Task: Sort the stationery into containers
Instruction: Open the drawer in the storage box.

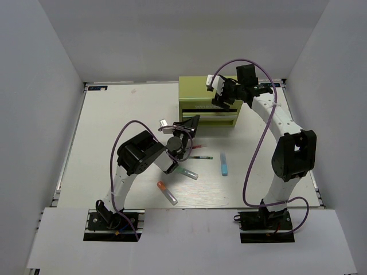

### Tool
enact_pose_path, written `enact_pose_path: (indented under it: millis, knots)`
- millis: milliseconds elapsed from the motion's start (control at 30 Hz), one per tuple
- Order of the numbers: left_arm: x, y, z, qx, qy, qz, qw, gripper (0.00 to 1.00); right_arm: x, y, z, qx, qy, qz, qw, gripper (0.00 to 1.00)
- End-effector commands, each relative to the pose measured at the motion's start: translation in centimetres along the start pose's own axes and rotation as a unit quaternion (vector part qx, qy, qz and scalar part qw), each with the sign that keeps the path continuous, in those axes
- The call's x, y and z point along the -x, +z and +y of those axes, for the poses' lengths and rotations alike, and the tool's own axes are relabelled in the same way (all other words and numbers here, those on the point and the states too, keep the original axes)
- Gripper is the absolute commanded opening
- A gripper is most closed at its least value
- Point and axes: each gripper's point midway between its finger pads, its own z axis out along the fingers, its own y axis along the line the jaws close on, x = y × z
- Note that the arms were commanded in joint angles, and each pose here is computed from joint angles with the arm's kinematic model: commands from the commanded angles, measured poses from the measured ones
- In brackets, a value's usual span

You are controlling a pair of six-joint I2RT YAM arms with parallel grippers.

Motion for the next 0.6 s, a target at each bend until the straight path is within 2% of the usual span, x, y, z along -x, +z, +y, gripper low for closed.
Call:
enact_pose_path:
  millis: [0, 333, 433, 500, 567]
  knots:
    - [1.5, -1.9, -0.4, -0.019, 0.002, -0.022, 1.0, 0.0, -0.8, 0.7, -1.0, -0.013, 0.016, 0.016, 1.0, 0.73]
    - [0.8, -5.3, -1.5, -0.009, 0.004, 0.003, 1.0, 0.0, -1.2, 1.1, -0.8, -0.014, 0.028, 0.02, 0.999, 0.73]
    - [0.5, -5.6, -1.8, -0.018, -0.003, 0.006, 1.0, 0.0, -1.2, 1.1, -0.7, -0.012, 0.034, 0.019, 0.999, 0.79]
    - [0.7, -5.6, -2.1, -0.023, -0.006, 0.001, 1.0, 0.19, -0.8, 0.8, -0.6, -0.011, 0.034, 0.013, 0.999, 0.81]
    - [0.4, -5.6, -1.7, -0.017, -0.002, 0.009, 1.0, 0.46, -0.5, 0.6, -0.2, -0.007, 0.032, 0.006, 0.999, 0.87]
